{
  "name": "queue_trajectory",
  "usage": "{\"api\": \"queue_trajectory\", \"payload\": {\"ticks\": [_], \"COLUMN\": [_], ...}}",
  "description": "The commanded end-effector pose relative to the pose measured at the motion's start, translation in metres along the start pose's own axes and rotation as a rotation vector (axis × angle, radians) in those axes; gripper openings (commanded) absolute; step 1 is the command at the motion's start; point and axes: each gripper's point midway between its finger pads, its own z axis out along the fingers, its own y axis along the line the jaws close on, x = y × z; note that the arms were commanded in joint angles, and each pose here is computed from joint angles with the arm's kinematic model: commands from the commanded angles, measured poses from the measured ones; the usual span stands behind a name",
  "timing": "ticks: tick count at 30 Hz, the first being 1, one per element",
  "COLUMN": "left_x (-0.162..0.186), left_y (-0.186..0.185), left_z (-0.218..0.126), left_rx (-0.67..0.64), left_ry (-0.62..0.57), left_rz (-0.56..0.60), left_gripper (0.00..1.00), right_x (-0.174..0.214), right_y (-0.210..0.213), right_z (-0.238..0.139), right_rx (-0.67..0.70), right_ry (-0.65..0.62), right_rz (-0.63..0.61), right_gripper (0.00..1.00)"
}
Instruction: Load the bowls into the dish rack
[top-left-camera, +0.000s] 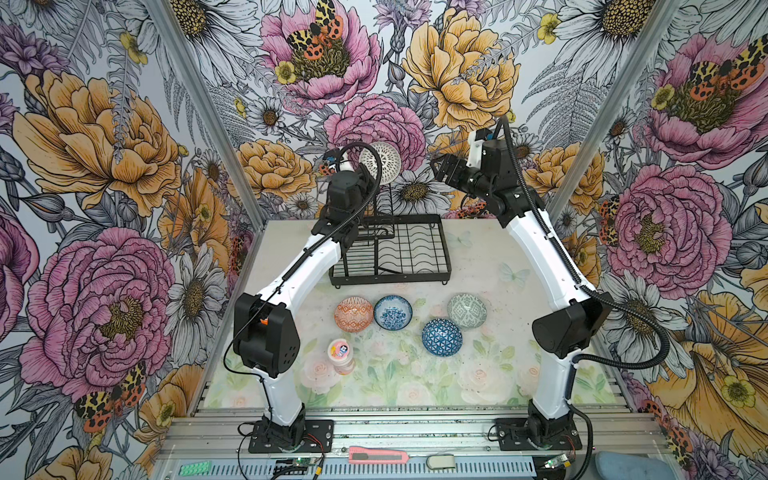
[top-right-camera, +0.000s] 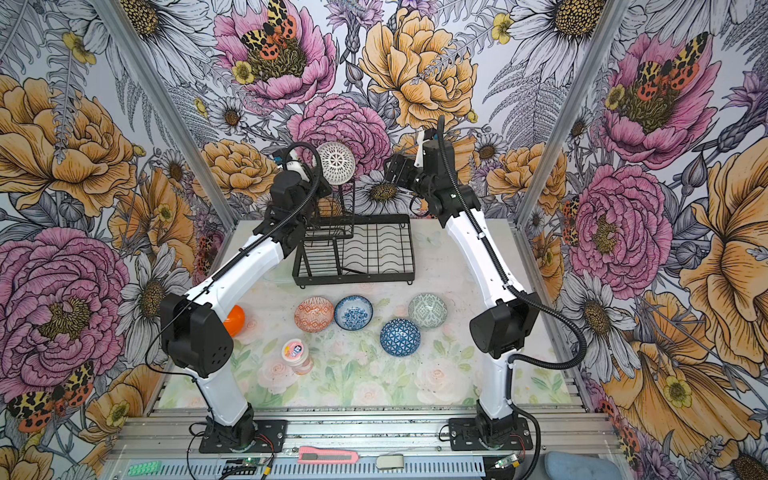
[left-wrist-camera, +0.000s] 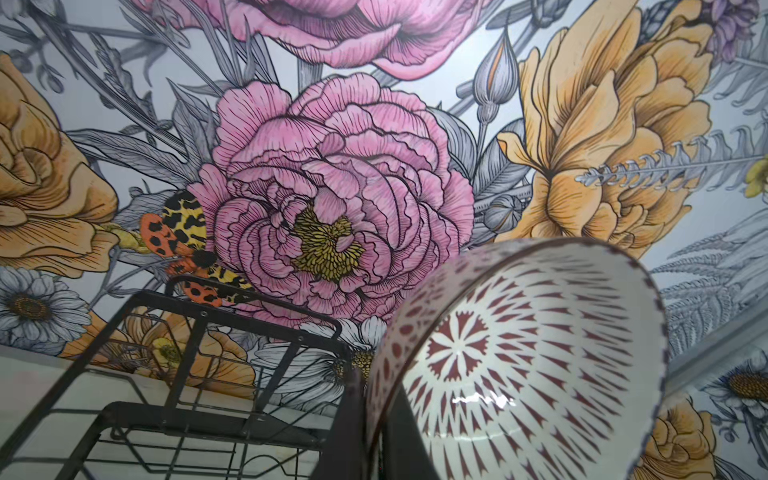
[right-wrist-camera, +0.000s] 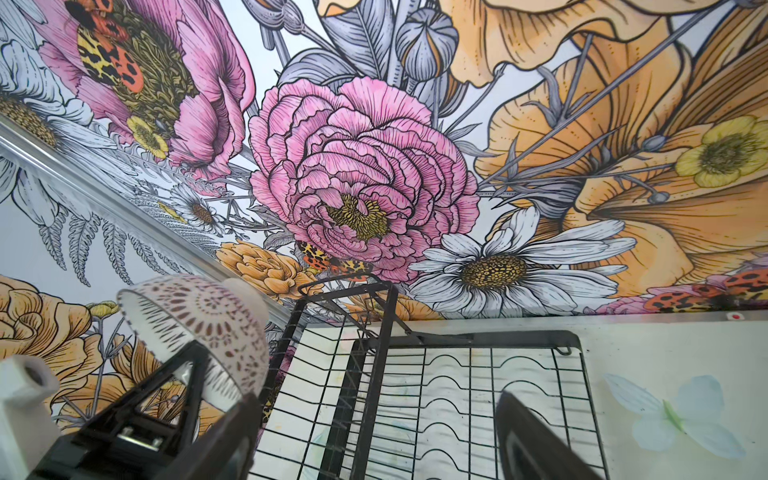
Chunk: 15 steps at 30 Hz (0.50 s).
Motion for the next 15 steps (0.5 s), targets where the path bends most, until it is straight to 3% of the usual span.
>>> {"api": "queue_trajectory", "payload": {"ticks": [1, 8, 15], "left_x": [-0.018, 0.011, 0.019], "left_y": [-0.035, -0.063, -0.068], "left_z": [0.000, 0.001, 0.003], "left_rx": [0.092, 0.143, 0.149], "left_ry": [-0.108, -0.060, -0.046], "left_rz": [0.003, -0.003, -0.008], "left_gripper": [0.00, 0.00, 0.00], "right_x": [-0.009, 0.003, 0.008], "right_y": [0.016, 0.014, 0.019], "right_z": [-0.013, -0.010, -0.013], "right_rx": [-0.038, -0.032, -0.052], "right_ry": [-0.024, 0.005, 0.024], "right_rz": [-0.018, -0.037, -0.053], "right_gripper": [0.86, 0.80, 0.71]}}
